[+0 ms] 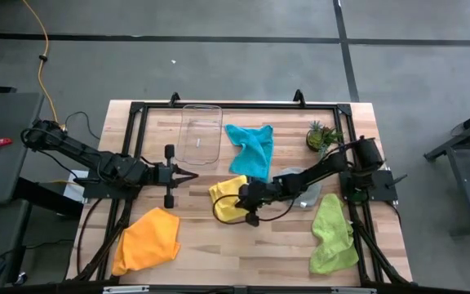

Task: Fold microfiber towels
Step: Fold the yellow microfiber cloth, then move the folded yellow microfiber cloth to the top middle of the table

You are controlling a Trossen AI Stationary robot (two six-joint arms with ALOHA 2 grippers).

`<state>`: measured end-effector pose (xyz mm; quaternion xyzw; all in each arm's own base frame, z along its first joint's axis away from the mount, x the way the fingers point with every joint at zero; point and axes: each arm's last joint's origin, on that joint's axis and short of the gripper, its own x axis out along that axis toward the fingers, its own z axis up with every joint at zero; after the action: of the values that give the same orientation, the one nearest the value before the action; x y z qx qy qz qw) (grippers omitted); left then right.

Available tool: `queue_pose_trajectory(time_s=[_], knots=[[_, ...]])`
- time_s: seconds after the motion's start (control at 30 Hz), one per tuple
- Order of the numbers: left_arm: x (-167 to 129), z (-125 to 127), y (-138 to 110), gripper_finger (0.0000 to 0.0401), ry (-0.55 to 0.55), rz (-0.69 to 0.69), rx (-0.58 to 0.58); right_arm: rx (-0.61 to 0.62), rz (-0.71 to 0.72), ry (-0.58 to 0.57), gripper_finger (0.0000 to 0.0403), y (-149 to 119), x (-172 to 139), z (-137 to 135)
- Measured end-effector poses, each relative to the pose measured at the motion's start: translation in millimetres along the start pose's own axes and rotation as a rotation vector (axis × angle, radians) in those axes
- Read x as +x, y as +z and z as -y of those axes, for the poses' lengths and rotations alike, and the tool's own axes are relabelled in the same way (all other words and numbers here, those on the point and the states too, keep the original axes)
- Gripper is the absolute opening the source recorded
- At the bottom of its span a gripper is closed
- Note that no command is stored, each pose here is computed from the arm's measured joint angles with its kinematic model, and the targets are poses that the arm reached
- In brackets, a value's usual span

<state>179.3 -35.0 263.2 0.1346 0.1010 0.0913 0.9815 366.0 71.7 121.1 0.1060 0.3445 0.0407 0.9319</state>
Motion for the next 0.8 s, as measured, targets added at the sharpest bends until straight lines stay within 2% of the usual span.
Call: queue_pose_trajectory(time_s=[0.27, 0.4, 0.53, 0.67, 0.8], knots=[[0, 0, -1, 0.0, -0.001, -0.005, 0.002, -0.158, 0.094, 0.091, 0.0, 36, 0, -23], [0, 0, -1, 0.0, -0.001, -0.005, 0.003, -0.244, 0.067, 0.087, 0.0, 45, -2, -30], [0, 0, -1, 0.0, -0.003, -0.011, -0.006, -0.277, -0.016, -0.073, 0.0, 44, -12, -26], [0, 1, -3, 0.0, -0.007, -0.03, -0.003, -0.233, -0.085, -0.256, 0.0, 37, -28, -17], [0, 1, -3, 0.0, -0.007, -0.031, -0.003, -0.16, -0.092, -0.318, 0.0, 21, -44, -13]])
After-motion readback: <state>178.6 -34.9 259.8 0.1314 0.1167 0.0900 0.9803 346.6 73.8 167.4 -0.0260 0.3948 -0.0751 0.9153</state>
